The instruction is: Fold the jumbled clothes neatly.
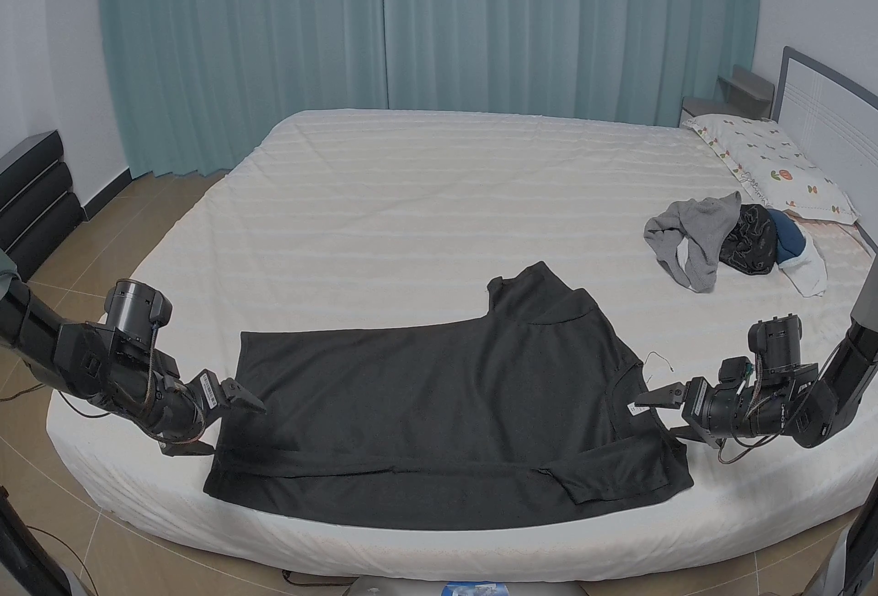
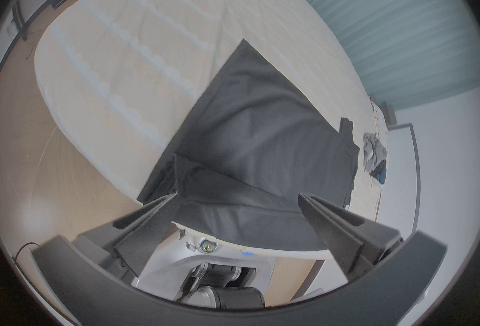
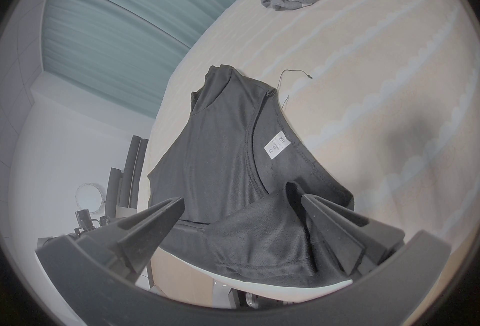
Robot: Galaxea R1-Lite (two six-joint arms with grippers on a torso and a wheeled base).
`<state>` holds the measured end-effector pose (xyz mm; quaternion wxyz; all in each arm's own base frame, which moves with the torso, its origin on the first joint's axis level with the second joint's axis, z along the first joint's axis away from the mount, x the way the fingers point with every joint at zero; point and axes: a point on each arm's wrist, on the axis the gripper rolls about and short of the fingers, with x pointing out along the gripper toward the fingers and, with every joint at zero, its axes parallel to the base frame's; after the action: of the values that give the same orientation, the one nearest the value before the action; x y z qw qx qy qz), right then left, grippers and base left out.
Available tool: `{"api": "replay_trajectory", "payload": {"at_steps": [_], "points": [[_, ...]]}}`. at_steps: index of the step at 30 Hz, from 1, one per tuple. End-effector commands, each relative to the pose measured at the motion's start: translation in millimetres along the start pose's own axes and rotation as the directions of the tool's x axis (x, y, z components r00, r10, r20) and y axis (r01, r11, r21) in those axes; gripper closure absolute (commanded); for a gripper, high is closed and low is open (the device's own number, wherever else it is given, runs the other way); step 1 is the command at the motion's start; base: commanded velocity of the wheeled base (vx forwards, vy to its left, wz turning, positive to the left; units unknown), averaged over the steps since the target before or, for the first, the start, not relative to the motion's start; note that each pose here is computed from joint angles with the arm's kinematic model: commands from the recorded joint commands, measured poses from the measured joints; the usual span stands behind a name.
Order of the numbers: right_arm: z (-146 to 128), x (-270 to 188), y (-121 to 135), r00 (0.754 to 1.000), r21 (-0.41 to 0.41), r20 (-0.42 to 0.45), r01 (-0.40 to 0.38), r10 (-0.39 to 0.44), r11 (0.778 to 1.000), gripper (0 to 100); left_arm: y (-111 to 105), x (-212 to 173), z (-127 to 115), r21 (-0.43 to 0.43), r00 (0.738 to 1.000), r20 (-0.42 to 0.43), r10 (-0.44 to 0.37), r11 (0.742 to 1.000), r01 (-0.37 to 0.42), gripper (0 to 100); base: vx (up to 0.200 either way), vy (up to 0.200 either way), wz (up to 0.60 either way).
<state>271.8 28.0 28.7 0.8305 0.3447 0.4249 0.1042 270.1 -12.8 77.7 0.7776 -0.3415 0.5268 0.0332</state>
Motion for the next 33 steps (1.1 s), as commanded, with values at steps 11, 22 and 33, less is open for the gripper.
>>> {"api": "replay_trajectory", "payload": {"at_steps": [11,22,33], "points": [[-6.7,1.5,-1.9,1.0,-0.005,-0.013,0.002,-0.002,1.0,0,-16.3,24.4,-38.8,0.119,0.985,-0.16,0.066,0.992,-0.047,0,0.0,0.0,0.0],[-7.5,5.3,-4.7,1.0,0.0,-0.021,0.007,-0.007,1.0,0,-11.1,51.7,-22.7,0.084,0.984,-0.106,0.14,0.988,-0.132,0,0.0,0.0,0.0],[-7.1,5.4,-4.5,1.0,-0.003,-0.019,0.007,-0.007,1.0,0,7.2,32.3,35.3,-0.114,0.994,0.086,0.068,0.992,-0.057,0,0.0,0.0,0.0]]}}
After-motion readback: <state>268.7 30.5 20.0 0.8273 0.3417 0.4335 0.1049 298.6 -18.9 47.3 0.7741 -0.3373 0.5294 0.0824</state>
